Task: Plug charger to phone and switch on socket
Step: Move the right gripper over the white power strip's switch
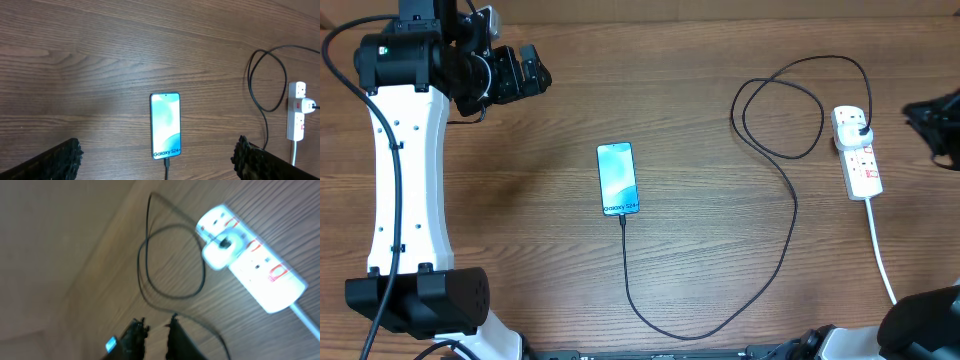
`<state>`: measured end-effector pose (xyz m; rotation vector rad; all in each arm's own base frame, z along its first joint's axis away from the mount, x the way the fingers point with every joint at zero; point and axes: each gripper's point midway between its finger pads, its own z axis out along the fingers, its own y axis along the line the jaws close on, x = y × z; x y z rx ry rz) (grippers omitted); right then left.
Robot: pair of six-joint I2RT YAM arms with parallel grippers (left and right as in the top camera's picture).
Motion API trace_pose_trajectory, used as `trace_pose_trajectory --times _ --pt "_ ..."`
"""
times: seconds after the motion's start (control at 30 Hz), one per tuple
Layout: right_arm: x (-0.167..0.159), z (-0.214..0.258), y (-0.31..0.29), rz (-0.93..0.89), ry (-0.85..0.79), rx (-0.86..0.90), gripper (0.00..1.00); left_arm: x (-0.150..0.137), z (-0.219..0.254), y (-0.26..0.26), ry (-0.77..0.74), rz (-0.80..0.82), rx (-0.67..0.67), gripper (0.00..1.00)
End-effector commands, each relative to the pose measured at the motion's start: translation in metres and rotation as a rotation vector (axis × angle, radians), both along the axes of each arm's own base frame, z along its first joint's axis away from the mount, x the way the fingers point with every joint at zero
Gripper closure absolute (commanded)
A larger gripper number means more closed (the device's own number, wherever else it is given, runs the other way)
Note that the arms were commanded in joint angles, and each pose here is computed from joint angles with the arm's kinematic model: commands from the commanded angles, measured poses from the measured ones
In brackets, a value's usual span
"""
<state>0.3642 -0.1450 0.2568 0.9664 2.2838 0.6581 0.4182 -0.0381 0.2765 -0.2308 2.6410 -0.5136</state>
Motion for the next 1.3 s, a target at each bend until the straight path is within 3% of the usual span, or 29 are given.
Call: trace_pose_trajectory --times 0.0,0.1,0.7,1.27 --pt "0.0 0.017 -0.015 -0.067 -0.055 0.017 0.88 -0.001 0.005 0.003 -0.012 0.017 0.004 0.0" --pt "0.003 0.014 -0.028 -0.089 -0.061 0.007 0.96 -0.001 0.005 0.003 -0.011 0.017 0.004 0.0" --pt "0.037 -0.082 -0.056 -0.089 0.07 0.147 0.96 -0.001 0.005 0.003 -0.011 0.017 0.004 0.01" --pt "0.048 -0.184 -0.068 -0.137 0.226 0.28 0.96 -0.001 0.005 0.003 -0.012 0.017 0.004 0.0"
